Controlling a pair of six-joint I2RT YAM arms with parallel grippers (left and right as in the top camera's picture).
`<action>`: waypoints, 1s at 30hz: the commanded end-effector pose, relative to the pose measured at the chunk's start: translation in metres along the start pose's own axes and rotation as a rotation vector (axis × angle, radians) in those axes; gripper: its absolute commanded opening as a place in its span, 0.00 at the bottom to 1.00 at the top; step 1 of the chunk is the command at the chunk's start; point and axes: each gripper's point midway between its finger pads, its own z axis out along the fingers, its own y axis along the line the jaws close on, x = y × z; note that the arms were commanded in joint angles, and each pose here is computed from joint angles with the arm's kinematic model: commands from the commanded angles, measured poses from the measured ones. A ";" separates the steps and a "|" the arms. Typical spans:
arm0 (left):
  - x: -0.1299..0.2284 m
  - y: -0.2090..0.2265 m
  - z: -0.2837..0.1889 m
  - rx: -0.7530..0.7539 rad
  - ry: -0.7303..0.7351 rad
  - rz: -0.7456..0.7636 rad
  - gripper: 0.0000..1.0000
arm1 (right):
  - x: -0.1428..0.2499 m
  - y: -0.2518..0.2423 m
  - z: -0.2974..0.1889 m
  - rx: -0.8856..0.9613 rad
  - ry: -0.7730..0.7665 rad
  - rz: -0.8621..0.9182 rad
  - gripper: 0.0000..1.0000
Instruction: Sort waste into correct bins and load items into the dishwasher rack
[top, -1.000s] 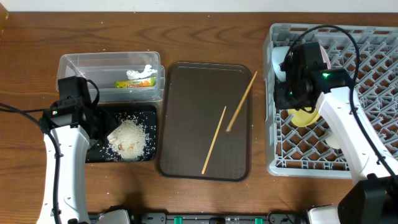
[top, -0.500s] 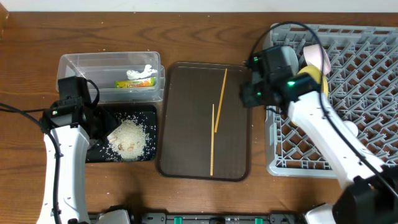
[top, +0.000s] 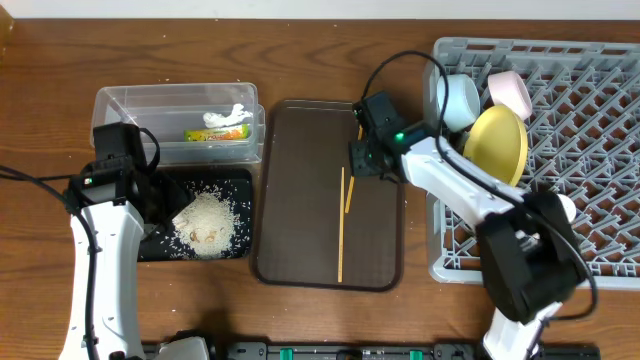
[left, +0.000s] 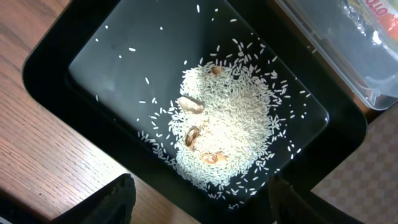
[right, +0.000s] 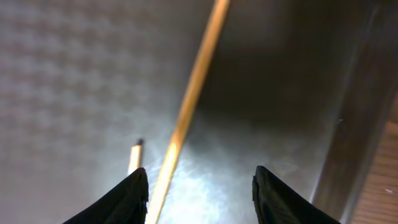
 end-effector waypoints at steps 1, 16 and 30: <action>0.000 0.002 -0.001 -0.005 -0.003 -0.005 0.71 | 0.001 -0.003 0.013 0.030 0.004 0.052 0.52; 0.000 0.002 -0.001 -0.005 -0.003 -0.006 0.71 | 0.006 0.012 0.024 0.063 -0.023 0.065 0.49; 0.000 0.002 -0.001 -0.006 -0.002 -0.005 0.72 | 0.038 -0.005 0.037 0.184 0.069 0.064 0.28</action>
